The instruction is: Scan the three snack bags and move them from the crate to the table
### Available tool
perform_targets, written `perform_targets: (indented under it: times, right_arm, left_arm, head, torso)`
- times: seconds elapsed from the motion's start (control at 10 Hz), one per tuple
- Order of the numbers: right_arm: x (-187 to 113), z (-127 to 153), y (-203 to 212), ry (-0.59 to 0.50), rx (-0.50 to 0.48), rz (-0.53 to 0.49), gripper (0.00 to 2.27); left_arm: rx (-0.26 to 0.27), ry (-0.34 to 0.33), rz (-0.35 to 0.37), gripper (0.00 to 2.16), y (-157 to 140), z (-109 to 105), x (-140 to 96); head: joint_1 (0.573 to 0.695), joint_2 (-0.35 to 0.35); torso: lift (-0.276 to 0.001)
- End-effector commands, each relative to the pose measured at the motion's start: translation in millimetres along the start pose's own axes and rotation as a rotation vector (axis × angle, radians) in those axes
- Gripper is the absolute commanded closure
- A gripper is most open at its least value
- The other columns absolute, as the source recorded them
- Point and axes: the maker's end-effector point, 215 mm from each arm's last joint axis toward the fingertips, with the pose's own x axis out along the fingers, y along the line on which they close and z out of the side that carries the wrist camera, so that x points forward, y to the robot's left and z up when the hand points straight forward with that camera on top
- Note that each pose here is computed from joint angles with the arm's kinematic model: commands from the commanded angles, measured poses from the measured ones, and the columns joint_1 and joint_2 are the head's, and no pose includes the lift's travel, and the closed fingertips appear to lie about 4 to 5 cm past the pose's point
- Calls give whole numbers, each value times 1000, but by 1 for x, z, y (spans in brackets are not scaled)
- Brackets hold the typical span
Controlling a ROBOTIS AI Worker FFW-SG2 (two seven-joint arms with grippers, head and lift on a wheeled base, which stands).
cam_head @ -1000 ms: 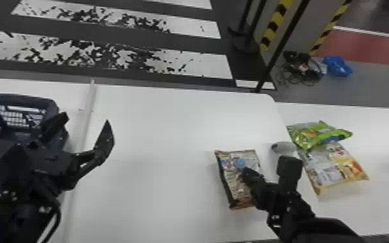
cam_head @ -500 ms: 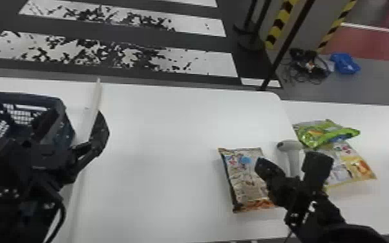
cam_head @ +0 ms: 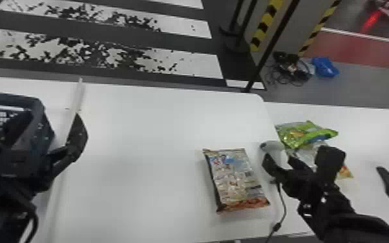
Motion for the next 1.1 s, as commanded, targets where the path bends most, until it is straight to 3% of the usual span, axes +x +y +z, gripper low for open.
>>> perform_targets:
  times: [0.0,0.3,0.7,0.8,0.9,1.0]
  right_arm:
    - [9,-4,-29,-4,-12,-26,66]
    - [44,-22,-39,30,8,12,76]
    - [75,-37,-49,73,-2,-2,107]
    - [83,-43,-51,95,-3,8,431]
    - [88,-46,-51,113,0,17,1528]
    - [89,-45,-47,112,-8,38,2196]
  left_arm:
    - [-1,2,-1,19,-1,-2,-3]
    - [-1,3,-8,19,-1,-7,-7]
    - [11,25,-25,19,-2,-16,-5]
    - [14,28,-26,19,-2,-17,-5]
    - [17,32,-26,19,-1,-18,-5]
    - [19,35,-27,19,-1,-19,-5]
  head:
    - [695,-290]
    - [695,-348]
    - [695,-344]
    - [695,-350]
    - [695,-350]
    - [695,-350]
  torso:
    - [-62]
    - [-62]
    - [-62]
    - [-62]
    - [-62]
    - [-62]
